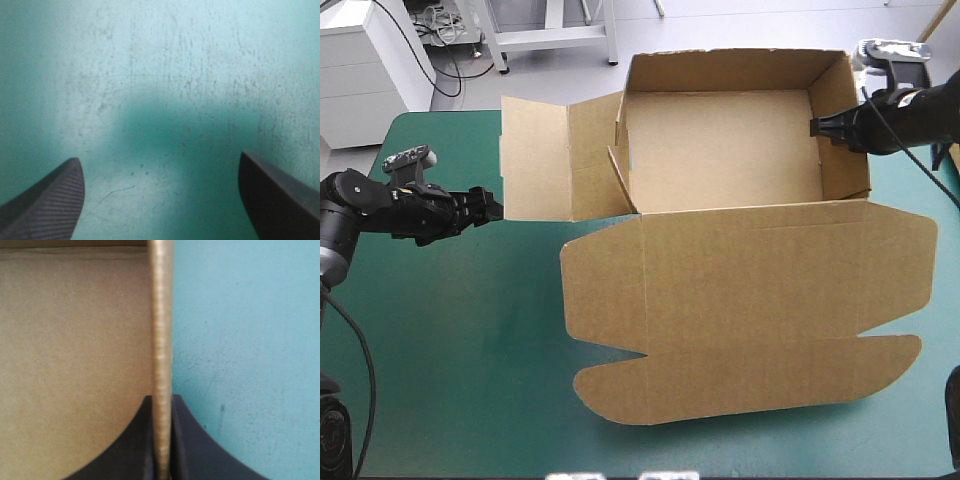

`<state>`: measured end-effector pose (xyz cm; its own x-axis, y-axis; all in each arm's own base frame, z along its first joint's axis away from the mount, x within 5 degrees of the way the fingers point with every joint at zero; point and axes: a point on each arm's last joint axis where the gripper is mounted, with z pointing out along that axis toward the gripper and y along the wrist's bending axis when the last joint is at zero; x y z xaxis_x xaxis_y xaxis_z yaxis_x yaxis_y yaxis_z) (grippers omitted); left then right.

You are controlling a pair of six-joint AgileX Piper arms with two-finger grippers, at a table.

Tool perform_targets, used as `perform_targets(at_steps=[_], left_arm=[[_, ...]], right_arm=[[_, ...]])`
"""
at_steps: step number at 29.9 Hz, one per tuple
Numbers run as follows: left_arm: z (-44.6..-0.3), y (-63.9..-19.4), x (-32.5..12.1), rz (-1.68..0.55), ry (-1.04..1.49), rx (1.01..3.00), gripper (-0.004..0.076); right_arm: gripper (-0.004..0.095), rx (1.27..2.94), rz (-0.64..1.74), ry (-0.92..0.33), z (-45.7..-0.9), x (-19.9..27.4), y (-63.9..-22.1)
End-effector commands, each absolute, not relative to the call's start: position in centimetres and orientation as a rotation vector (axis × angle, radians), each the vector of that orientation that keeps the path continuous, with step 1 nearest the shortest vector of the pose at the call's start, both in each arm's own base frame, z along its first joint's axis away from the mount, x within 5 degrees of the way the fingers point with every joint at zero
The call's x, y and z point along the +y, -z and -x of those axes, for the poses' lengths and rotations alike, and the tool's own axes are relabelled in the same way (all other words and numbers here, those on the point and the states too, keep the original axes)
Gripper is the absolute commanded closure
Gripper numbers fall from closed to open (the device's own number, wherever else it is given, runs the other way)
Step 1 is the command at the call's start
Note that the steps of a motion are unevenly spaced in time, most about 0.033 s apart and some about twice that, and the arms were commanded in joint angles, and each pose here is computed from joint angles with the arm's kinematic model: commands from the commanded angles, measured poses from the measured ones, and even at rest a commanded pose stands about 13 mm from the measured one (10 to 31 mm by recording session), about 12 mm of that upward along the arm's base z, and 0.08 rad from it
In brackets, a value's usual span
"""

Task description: Fold the box

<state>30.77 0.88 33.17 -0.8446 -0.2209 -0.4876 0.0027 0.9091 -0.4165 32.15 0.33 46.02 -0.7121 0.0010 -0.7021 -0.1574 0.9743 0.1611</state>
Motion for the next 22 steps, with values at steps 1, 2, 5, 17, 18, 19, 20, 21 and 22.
perform_targets(at_steps=[1,2,5,17,18,19,20,21,22], left_arm=[[-30.9,-35.0,0.4,0.194,0.645,2.411,0.0125],[-31.1,-35.0,0.3,0.175,0.665,2.401,0.0124],[-31.5,-35.1,-0.3,0.102,0.744,2.354,0.0124],[-31.5,-37.4,-2.4,-0.079,1.081,2.098,0.0125],[-31.4,-37.5,-2.5,-0.103,1.104,2.082,0.0125],[-31.3,-37.7,-2.7,-0.122,1.132,2.063,0.0125],[-31.2,-37.9,-2.8,-0.144,1.156,2.047,0.0125],[-31.1,-38.0,-2.9,-0.157,1.179,2.032,0.0125],[-31.0,-38.2,-3.1,-0.171,1.199,2.014,0.0125]], right_arm=[[0.0929,2.157,0.081,-0.339,-28.5,0.2,-50.4],[0.0929,2.135,0.092,-0.355,-27.9,0.3,-50.9],[0.0929,2.093,0.121,-0.362,-26.4,0.7,-52.0],[0.0929,2.100,0.117,-0.438,-27.3,1.1,-51.5],[0.0929,2.110,0.114,-0.447,-27.8,1.0,-51.2],[0.0929,2.122,0.111,-0.457,-28.3,1.0,-50.8],[0.0929,2.134,0.107,-0.471,-28.9,1.0,-50.4],[0.0929,2.142,0.106,-0.488,-29.3,1.1,-50.1],[0.0929,2.154,0.107,-0.512,-29.9,1.3,-49.7]])
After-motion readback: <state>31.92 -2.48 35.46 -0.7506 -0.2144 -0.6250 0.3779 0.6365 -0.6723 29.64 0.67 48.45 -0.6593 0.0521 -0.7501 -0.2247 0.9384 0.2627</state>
